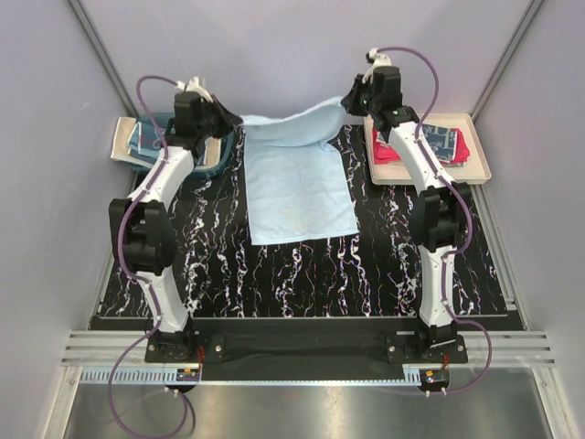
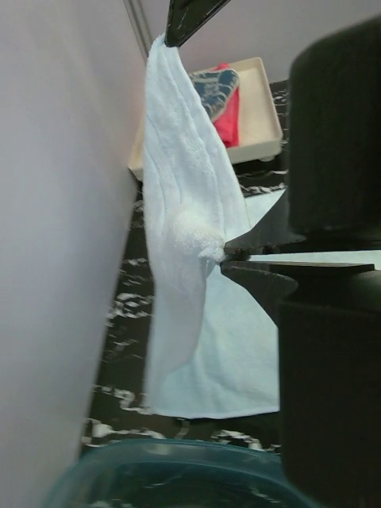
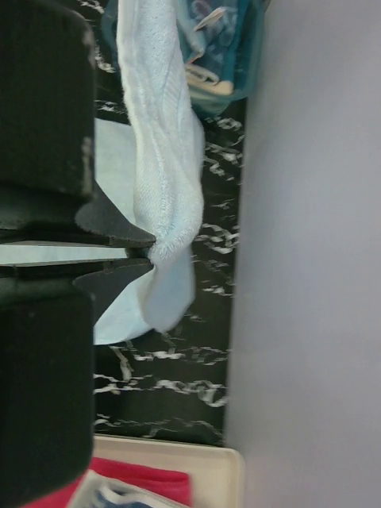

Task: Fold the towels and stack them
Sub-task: Fold the towel

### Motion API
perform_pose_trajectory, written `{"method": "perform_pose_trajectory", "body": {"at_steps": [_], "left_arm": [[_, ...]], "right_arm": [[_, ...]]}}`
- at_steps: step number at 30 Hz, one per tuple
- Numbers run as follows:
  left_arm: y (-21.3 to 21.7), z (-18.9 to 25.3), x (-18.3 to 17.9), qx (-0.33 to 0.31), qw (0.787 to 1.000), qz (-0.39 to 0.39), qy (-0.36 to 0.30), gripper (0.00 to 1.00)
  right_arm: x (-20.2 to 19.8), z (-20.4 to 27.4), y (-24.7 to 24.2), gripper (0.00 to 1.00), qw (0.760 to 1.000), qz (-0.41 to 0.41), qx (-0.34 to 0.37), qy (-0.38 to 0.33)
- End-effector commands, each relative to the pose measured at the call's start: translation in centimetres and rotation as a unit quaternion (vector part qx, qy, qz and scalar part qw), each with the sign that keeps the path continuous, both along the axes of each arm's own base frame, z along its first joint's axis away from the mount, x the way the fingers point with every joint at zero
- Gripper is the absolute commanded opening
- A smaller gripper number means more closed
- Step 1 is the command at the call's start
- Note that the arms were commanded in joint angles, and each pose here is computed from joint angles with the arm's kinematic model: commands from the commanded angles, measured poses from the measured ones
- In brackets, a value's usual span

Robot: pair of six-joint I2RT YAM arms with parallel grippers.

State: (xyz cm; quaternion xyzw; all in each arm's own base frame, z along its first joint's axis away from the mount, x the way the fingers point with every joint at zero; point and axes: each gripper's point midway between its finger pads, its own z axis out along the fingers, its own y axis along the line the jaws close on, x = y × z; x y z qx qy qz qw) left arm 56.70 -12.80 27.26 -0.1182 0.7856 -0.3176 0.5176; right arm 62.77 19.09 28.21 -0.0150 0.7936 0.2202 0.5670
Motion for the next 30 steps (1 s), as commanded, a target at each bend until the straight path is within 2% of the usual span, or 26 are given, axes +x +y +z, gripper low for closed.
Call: {"method": "perform_pose_trajectory", "body": {"at_steps": [1, 2, 7, 11, 13, 16, 19, 21, 24, 25, 30], "left_arm": [[-0.2, 2.7, -1.9, -0.023, 0.999, -0.006, -0.042, 0.00], [-0.3, 0.6, -2.5, -0.026, 0.999, -0.005, -0.019, 0.00], [-1.0, -3.1, -5.6, -0.026, 0.999, -0.004, 0.024, 0.00], [-1.4, -3.7, -6.7, -0.019, 0.999, -0.001, 0.042, 0.00], [-1.3, -2.7, -6.2, -0.016, 0.999, 0.002, 0.034, 0.00], [-1.1, -1.2, -4.7, -0.008, 1.000, 0.009, 0.022, 0.00], [-0.8, 2.7, -2.4, -0.010, 0.999, 0.017, -0.028, 0.00], [-0.2, 3.4, -1.3, -0.013, 0.999, 0.022, -0.037, 0.00], [0.1, 5.4, -0.3, -0.012, 0.998, 0.024, -0.058, 0.00], [0.1, 6.1, 0.0, -0.009, 0.997, 0.024, -0.066, 0.00], [-0.1, 4.3, 0.2, -0.005, 0.998, 0.020, -0.051, 0.00]], "right_arm": [[-2.5, 0.2, -0.1, 0.00, 0.999, 0.013, 0.026, 0.027], [-2.9, -0.6, -0.1, 0.00, 0.999, 0.013, 0.027, 0.038], [-6.1, -5.2, -0.2, 0.00, 0.993, 0.022, 0.028, 0.115], [-6.9, -5.4, -0.2, 0.00, 0.989, 0.028, 0.024, 0.141], [-6.0, -3.8, -0.1, 0.00, 0.990, 0.030, 0.018, 0.139], [-3.7, -0.7, -0.3, 0.00, 0.995, 0.025, 0.005, 0.093], [-1.0, 1.9, -1.0, 0.00, 0.999, 0.006, -0.008, 0.040], [0.6, 3.9, -1.6, 0.00, 1.000, -0.006, -0.004, -0.006], [1.5, 5.2, -1.5, 0.00, 0.999, -0.005, 0.006, -0.047], [1.6, 5.0, -1.4, 0.00, 0.999, -0.004, 0.007, -0.050], [1.7, 1.7, -1.2, 0.00, 1.000, 0.001, 0.001, -0.016]]}}
